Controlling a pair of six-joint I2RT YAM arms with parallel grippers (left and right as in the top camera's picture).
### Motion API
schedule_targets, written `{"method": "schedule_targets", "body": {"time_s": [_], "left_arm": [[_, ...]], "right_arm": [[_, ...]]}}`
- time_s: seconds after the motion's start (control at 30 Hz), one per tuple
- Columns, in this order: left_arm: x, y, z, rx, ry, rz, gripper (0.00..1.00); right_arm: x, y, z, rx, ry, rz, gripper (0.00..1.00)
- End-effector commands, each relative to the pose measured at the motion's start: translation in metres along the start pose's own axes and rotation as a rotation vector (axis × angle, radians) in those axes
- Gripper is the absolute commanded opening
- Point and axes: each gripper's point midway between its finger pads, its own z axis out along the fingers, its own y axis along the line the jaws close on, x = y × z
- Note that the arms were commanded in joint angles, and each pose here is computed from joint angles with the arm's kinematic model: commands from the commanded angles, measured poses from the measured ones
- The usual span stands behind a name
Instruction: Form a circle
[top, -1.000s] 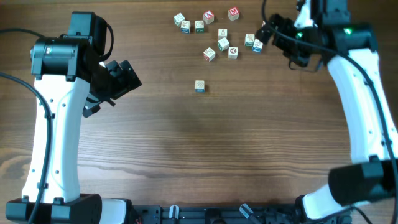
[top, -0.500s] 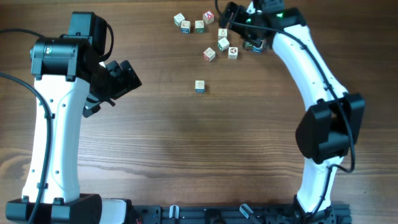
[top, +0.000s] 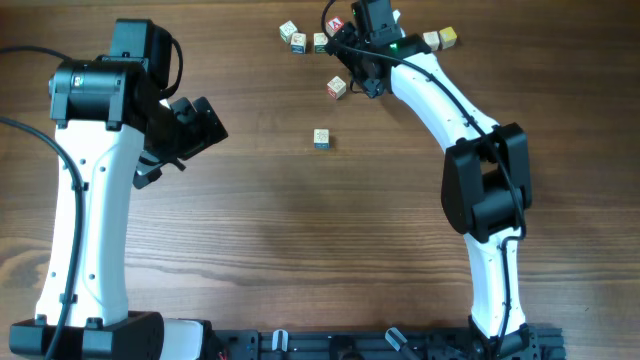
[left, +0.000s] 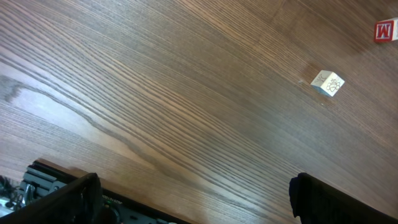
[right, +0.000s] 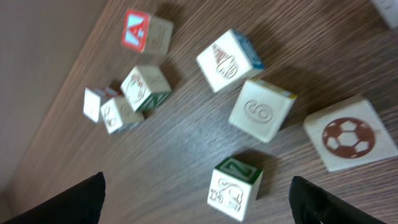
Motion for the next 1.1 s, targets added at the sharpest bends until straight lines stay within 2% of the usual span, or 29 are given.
{"method": "schedule_targets", "body": {"time_s": [0.0,0.43,0.63,0.73,0.97,1.07], "left_arm": [[0.001,0.000,-0.001,0.006,0.000,-0.010,1.00],[0.001,0.000,-0.001,0.006,0.000,-0.010,1.00],[0.001,0.000,-0.001,0.006,0.000,-0.010,1.00],[0.001,0.000,-0.001,0.006,0.000,-0.010,1.00],[0.001,0.000,-0.001,0.006,0.000,-0.010,1.00],[0.002,0.000,-0.001,0.005,0.001,-0.010,1.00]], "right_arm": [[-0.004,-0.021,0.025,0.067,-0.045,0.094,0.95],[-0.021,-0.036,0.048,0.101,-0.154,0.099,0.92],[-0.017,-0.038,0.051,0.105,-0.136,0.047,0.75],[-0.016,-0.042,0.052,0.118,-0.133,0.012,0.71],[-0.006,-0.063,0.066,0.178,-0.102,0.002,0.69],[-0.003,-0.069,0.070,0.193,-0.095,-0.001,0.63]]}}
